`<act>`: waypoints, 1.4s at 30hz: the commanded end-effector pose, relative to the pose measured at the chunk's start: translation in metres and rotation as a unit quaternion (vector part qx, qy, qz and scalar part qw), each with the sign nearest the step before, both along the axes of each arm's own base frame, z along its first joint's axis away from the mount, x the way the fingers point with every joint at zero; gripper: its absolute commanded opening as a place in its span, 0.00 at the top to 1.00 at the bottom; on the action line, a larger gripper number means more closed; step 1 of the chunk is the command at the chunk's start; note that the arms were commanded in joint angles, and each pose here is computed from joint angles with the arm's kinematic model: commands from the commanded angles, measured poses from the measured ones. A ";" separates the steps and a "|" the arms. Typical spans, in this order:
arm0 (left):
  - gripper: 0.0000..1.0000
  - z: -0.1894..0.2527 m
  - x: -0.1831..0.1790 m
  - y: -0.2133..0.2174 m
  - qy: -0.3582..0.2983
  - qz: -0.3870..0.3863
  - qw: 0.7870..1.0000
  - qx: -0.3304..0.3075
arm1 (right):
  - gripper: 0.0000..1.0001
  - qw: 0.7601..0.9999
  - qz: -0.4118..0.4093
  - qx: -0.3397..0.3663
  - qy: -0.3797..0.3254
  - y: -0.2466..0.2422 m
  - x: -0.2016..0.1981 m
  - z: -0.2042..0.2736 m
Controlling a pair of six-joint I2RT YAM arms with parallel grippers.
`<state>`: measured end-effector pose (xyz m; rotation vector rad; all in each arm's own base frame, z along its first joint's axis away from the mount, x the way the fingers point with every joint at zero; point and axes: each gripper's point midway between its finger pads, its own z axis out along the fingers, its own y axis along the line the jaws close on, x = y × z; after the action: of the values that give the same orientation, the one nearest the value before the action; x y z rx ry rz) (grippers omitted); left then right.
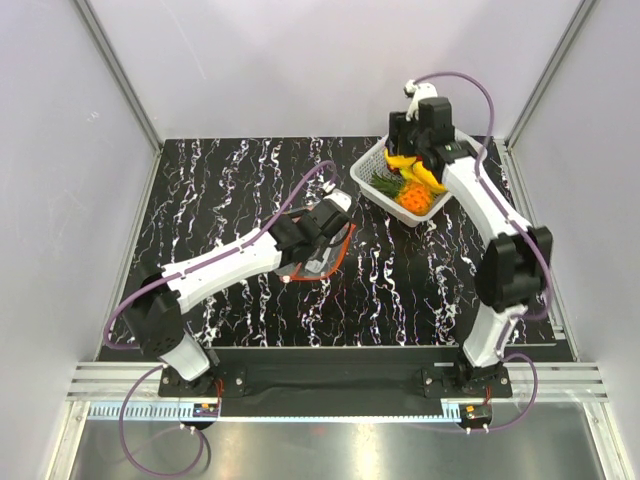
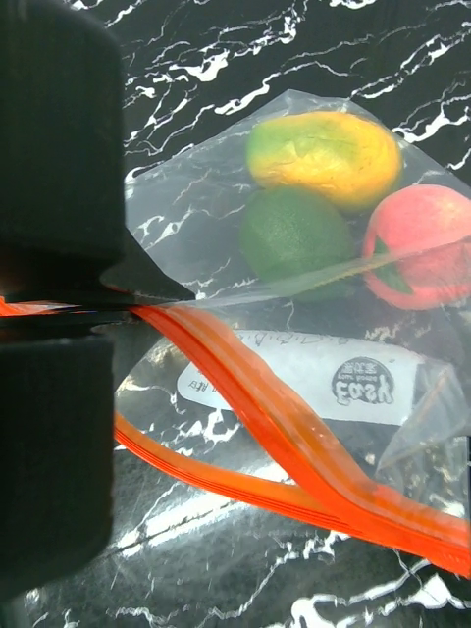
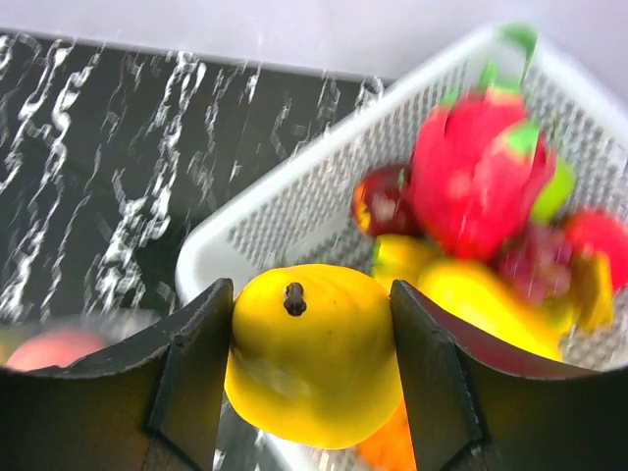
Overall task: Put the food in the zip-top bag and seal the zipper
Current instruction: Place the fake fruit in the zipper food storage bag.
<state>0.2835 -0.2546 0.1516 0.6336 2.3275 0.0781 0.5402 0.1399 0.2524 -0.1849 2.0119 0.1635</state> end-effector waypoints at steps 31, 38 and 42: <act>1.00 0.079 0.004 -0.120 0.068 -0.041 0.969 -0.233 | 0.67 0.941 0.107 0.319 0.026 0.056 -0.272 0.005; 1.00 0.087 0.002 -0.132 0.082 -0.058 0.961 -0.256 | 0.68 0.928 0.130 0.346 0.037 0.075 -0.265 -0.001; 1.00 0.090 0.000 -0.135 0.086 -0.063 0.958 -0.267 | 0.68 0.933 0.110 0.341 0.041 0.074 -0.260 -0.013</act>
<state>0.2804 -0.3734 0.2156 0.5353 2.3815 -0.5499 0.2753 0.2068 0.2251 0.0412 1.9650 0.9738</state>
